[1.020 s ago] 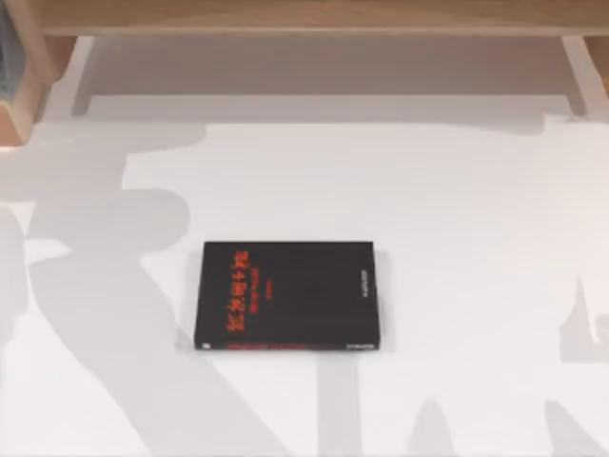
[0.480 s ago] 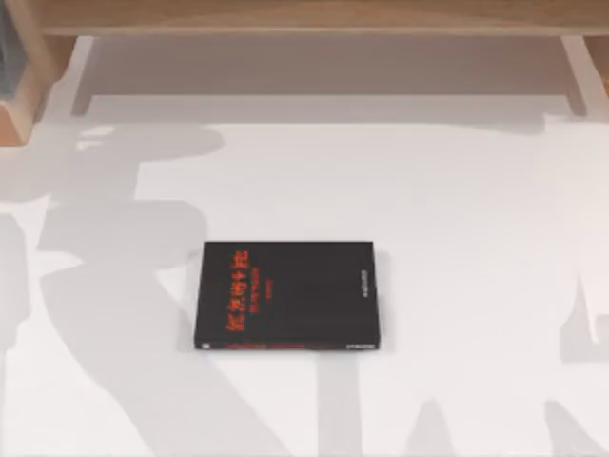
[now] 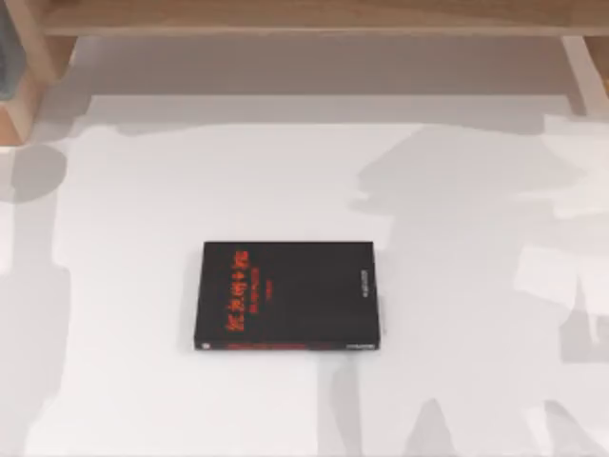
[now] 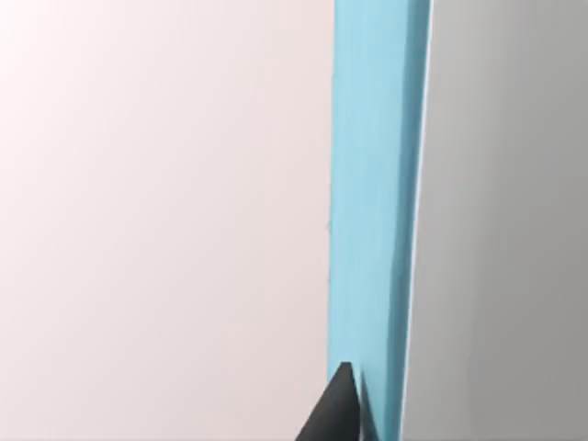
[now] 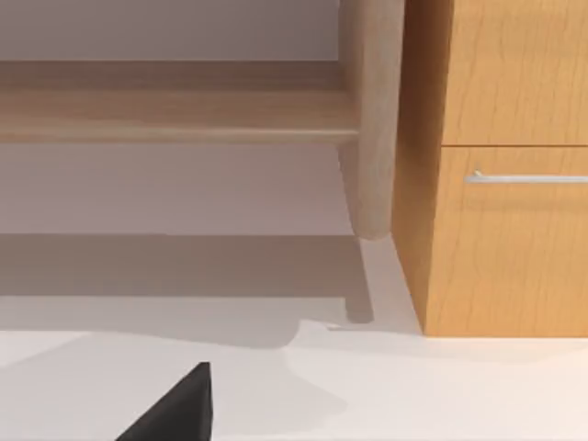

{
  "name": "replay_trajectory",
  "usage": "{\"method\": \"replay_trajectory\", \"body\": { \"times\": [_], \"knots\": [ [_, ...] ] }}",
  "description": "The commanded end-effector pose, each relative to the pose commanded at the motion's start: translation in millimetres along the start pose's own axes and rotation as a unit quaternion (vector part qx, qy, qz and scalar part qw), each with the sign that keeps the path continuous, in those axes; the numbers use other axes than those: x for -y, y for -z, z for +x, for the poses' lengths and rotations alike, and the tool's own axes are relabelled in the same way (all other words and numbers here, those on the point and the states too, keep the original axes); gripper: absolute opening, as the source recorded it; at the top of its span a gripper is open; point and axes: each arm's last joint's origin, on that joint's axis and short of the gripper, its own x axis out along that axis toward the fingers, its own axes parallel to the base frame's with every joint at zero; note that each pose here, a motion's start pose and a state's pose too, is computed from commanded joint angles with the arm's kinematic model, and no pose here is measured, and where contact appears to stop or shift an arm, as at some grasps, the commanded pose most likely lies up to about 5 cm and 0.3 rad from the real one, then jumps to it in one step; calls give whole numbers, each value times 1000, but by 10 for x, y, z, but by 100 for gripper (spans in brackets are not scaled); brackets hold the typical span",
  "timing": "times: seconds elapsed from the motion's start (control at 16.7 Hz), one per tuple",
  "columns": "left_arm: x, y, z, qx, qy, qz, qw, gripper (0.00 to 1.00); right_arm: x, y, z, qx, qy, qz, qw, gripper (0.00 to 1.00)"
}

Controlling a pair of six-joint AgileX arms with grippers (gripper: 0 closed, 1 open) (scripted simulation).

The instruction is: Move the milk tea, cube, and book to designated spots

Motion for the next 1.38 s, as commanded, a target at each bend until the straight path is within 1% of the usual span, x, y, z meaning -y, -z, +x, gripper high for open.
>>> {"method": "replay_trajectory", "body": {
  "times": [0.18, 0.24, 0.36, 0.48, 0.54, 0.66, 0.72, 0.78, 0.84, 0.9, 1.02, 1.14, 1.2, 1.26, 1.32, 1.38],
  "knots": [
    [675, -590, -289, 45, 14, 17, 999, 0, 0, 0, 0, 0, 0, 0, 1000, 100],
    [904, -723, -417, 49, 24, 20, 998, 0, 0, 0, 0, 0, 0, 0, 1000, 100],
    [1369, -872, -700, 41, 52, 30, 997, 0, 0, 0, 0, 0, 0, 0, 1000, 100],
    [1843, -869, -1013, 12, 93, 53, 994, 0, 0, 0, 0, 0, 0, 0, 1000, 100],
    [2085, -809, -1182, -9, 118, 73, 990, 0, 0, 0, 0, 0, 0, 0, 1000, 100],
    [2566, -569, -1556, -59, 175, 134, 974, 0, 0, 0, 0, 0, 0, 0, 1000, 100],
    [2789, -396, -1763, -85, 205, 174, 959, 0, 0, 0, 0, 0, 0, 0, 1000, 100],
    [2987, -197, -1981, -112, 235, 218, 941, 0, 0, 0, 0, 0, 0, 0, 1000, 100],
    [3151, 14, -2205, -136, 262, 266, 918, 0, 0, 0, 0, 0, 0, 0, 1000, 100],
    [3276, 228, -2429, -157, 287, 314, 891, 0, 0, 0, 0, 0, 0, 0, 1000, 100],
    [3413, 635, -2841, -191, 327, 407, 832, 0, 0, 0, 0, 0, 0, 0, 1000, 100],
    [3434, 972, -3167, -214, 352, 482, 773, 0, 0, 0, 0, 0, 0, 0, 1000, 100],
    [3421, 1098, -3284, -222, 359, 510, 749, 0, 0, 0, 0, 0, 0, 0, 1000, 100],
    [3405, 1187, -3364, -227, 364, 530, 731, 0, 0, 0, 0, 0, 0, 0, 1000, 100],
    [3393, 1239, -3410, -230, 367, 541, 721, 0, 0, 0, 0, 0, 0, 0, 1000, 100],
    [3389, 1254, -3423, -231, 368, 545, 717, 0, 0, 0, 0, 0, 0, 0, 1000, 100]
  ]
}}
